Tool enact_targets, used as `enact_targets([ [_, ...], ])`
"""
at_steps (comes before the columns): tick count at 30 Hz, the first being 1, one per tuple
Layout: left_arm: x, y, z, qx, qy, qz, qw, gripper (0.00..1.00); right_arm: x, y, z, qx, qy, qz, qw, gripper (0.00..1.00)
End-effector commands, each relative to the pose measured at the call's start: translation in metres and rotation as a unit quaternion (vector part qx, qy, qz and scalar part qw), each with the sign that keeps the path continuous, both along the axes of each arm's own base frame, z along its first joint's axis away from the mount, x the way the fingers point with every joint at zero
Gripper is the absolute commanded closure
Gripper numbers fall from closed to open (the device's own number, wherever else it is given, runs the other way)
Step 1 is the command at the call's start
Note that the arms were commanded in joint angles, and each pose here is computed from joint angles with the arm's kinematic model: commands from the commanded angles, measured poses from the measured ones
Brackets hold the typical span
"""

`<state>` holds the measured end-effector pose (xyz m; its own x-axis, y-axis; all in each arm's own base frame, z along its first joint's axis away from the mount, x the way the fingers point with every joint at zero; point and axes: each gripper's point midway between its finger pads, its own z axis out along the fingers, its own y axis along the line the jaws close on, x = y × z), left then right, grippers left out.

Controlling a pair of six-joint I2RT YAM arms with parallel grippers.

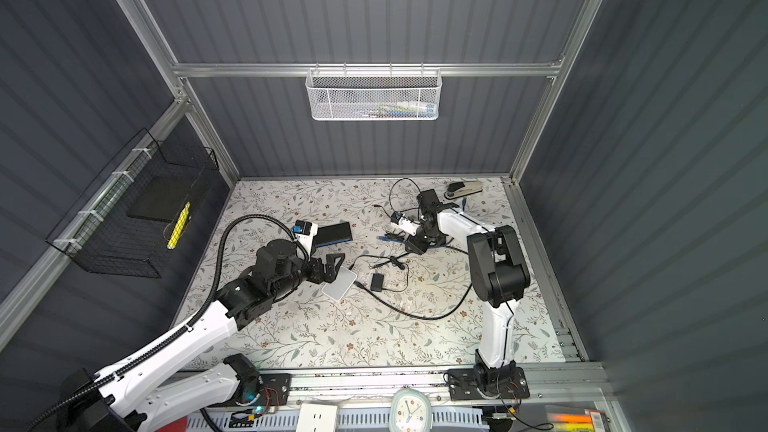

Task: Insert the plug into the switch port
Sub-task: 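Grasp the blue ethernet cable plug with the right gripper while the left gripper withdraws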

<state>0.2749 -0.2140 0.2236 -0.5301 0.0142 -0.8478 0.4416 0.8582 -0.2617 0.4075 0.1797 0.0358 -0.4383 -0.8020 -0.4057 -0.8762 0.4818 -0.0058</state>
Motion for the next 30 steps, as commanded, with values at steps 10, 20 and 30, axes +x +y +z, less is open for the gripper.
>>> enact_targets([
  [10,0.005,0.023,0.006,0.013,0.005,0.050,0.999,0.00,0.005,0.006,-0.010,0.003,0.032,0.002,0.999,0.88],
  [20,0.008,0.016,0.034,-0.022,-0.019,0.039,0.999,0.00,-0.043,0.010,0.100,0.082,-0.042,0.030,0.995,1.00],
  [30,0.027,-0.073,0.086,-0.232,0.049,-0.104,0.966,0.00,-0.115,-0.007,0.182,0.157,-0.157,0.001,0.975,1.00],
])
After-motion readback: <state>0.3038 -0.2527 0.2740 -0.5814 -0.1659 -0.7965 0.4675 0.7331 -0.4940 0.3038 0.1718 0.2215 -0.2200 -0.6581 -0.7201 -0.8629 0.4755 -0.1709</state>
